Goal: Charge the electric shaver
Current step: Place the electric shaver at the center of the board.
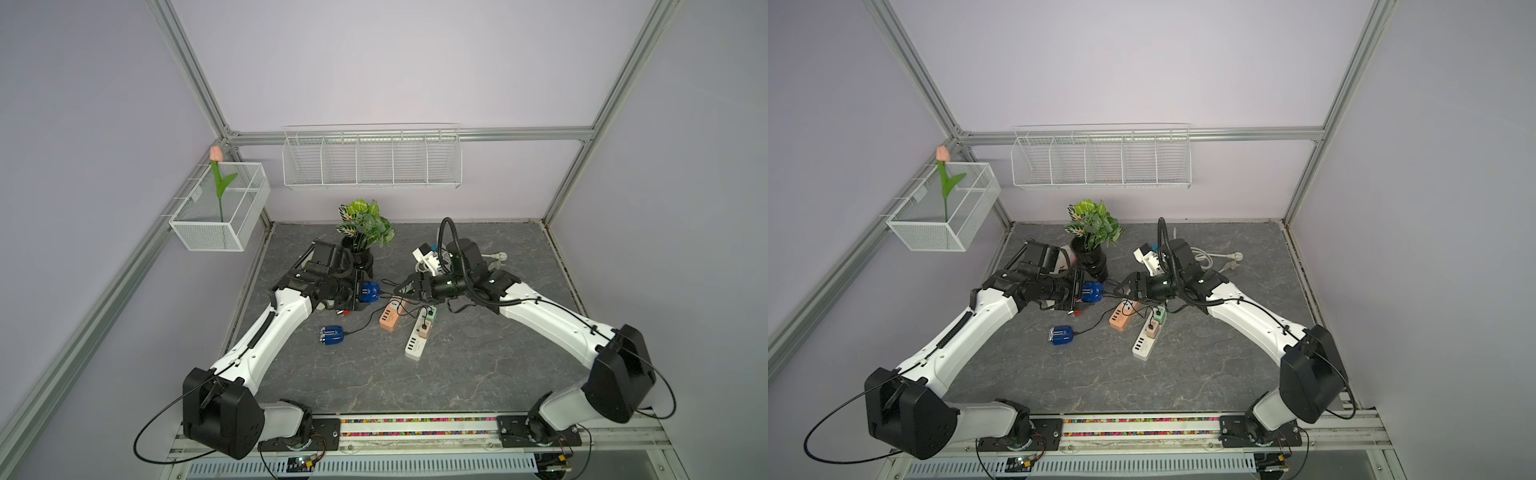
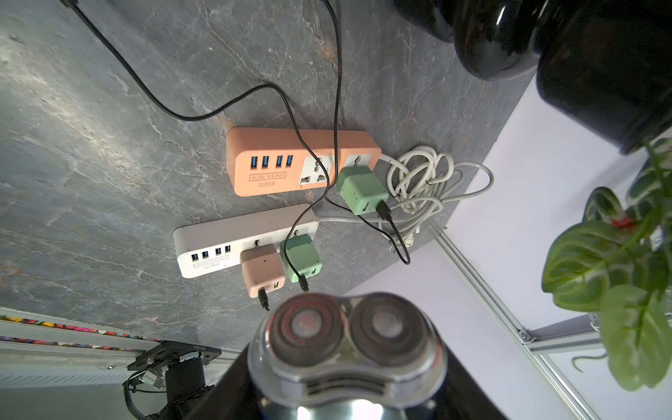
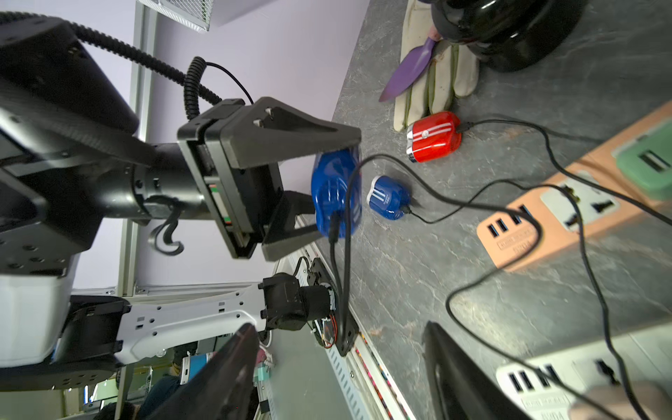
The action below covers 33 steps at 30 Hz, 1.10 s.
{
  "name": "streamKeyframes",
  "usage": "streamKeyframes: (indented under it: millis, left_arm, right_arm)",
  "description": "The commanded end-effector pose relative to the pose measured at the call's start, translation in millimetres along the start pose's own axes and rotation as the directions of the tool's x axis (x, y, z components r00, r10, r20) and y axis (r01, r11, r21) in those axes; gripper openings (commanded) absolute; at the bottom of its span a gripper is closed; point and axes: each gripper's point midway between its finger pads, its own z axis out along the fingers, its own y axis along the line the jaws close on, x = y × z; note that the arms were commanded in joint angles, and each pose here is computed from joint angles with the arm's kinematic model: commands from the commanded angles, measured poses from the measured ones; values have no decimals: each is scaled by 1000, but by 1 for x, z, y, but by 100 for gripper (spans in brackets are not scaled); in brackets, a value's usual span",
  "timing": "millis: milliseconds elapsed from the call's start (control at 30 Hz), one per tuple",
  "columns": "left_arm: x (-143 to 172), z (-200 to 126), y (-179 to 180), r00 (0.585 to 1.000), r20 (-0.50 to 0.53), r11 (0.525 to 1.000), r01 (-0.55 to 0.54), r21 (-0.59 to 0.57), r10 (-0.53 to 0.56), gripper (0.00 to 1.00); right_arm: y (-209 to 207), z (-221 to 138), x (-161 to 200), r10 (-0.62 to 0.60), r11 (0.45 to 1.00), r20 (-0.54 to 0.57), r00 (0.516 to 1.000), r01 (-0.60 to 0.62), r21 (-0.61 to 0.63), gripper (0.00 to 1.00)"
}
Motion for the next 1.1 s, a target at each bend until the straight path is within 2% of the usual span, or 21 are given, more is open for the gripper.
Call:
streamKeyframes:
  millis: [0, 100, 200, 267, 367, 700, 867, 1000, 1067]
  left_arm:
    - [-7, -7, 28, 999, 25, 997, -21, -78, 23, 0]
    - [-18, -12, 62, 993, 64, 980, -86, -181, 98, 0]
    - [-34, -18, 99, 977, 104, 943, -146, -298, 184, 0]
    - [-47, -20, 125, 968, 128, 914, -153, -375, 215, 0]
    - [-65, -13, 154, 959, 165, 893, -139, -428, 229, 0]
    - [-90, 48, 174, 953, 206, 884, -105, -456, 220, 0]
    - [-96, 51, 182, 942, 231, 856, -96, -509, 243, 0]
    - [-96, 61, 199, 957, 204, 846, -72, -529, 208, 15]
    - [-95, 63, 206, 962, 195, 841, -60, -538, 194, 30]
  right_arm:
    - [9, -34, 11, -8, 1000, 0, 1000, 8, -1, 75]
    - [3, -52, 8, -21, 999, 34, 999, 19, 43, 74]
    - [-11, -62, 5, -4, 997, 70, 998, -1, 71, 75]
    - [-20, -65, 2, 5, 996, 87, 996, -13, 87, 74]
    - [-29, -64, 2, 5, 994, 87, 996, -14, 111, 74]
    - [-58, -57, 2, 54, 985, 106, 993, -70, 156, 74]
    - [-63, -62, 1, 42, 978, 129, 991, -67, 195, 75]
    - [-65, -60, -1, 58, 978, 142, 988, -85, 192, 75]
    - [-67, -60, -2, 60, 977, 147, 987, -89, 193, 75]
